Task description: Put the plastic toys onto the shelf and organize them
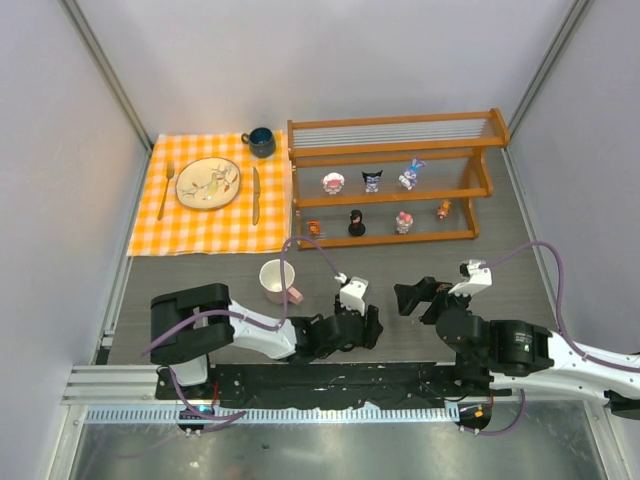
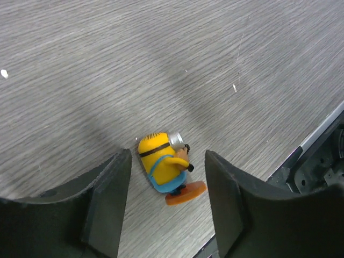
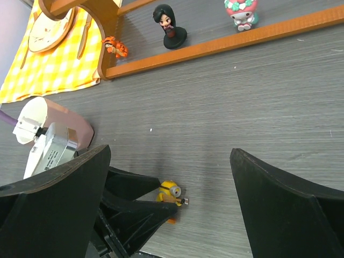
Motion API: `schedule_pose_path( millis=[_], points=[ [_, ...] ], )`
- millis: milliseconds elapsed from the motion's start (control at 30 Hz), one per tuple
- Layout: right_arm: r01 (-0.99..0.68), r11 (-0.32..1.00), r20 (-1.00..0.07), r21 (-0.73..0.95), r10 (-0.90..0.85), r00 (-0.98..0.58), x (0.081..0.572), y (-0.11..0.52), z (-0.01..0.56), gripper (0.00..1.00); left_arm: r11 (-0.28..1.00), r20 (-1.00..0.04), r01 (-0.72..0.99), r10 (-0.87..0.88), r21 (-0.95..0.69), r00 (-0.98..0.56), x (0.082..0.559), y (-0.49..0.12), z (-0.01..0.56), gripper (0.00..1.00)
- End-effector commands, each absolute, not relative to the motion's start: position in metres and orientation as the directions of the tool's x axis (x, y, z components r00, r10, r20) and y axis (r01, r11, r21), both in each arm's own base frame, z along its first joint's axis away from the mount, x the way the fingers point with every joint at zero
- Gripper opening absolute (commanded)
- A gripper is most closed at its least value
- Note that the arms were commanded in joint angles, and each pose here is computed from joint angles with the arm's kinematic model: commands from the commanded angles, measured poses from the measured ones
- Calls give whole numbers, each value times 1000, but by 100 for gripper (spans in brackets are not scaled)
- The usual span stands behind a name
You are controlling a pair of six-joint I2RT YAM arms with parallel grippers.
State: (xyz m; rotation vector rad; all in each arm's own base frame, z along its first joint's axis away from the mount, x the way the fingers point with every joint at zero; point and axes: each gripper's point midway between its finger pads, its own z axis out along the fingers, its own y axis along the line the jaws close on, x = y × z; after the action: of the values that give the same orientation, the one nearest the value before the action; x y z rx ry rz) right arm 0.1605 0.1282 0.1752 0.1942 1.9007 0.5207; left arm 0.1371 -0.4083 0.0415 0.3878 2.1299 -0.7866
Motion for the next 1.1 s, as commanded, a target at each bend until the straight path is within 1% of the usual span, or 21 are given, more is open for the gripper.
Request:
schedule_pose_path(
  millis=[0, 67, 100, 267, 467, 533, 800, 1067],
  points=[
    [-52, 873, -819, 485, 432, -378, 160, 118, 183, 100, 714, -811, 548, -46, -436, -584, 138, -414, 63, 70],
    [-44, 864, -810, 502, 451, -376, 160, 117, 183, 100, 710, -812, 552, -47, -438, -582, 138, -413, 66, 76],
    [-45, 856, -804, 515, 465, -372, 160, 115, 185, 100, 708, -813, 555, -47, -437, -581, 137, -412, 67, 82],
    [-49, 809, -767, 586, 534, -356, 159, 108, 197, 100, 700, -809, 560, -45, -444, -586, 134, -408, 77, 86],
    [-41, 773, -734, 633, 583, -348, 156, 95, 201, 100, 732, -789, 546, 18, -408, -614, 131, -408, 63, 86],
    [-40, 776, -736, 630, 580, -351, 156, 95, 199, 100, 735, -788, 550, 36, -396, -615, 128, -411, 63, 85],
    [-26, 837, -781, 547, 499, -375, 158, 108, 192, 100, 805, -772, 534, 159, -260, -616, 119, -399, 35, 83],
    [-29, 820, -767, 571, 520, -376, 157, 109, 190, 100, 848, -743, 496, 207, -189, -637, 118, -378, 14, 82]
  ],
)
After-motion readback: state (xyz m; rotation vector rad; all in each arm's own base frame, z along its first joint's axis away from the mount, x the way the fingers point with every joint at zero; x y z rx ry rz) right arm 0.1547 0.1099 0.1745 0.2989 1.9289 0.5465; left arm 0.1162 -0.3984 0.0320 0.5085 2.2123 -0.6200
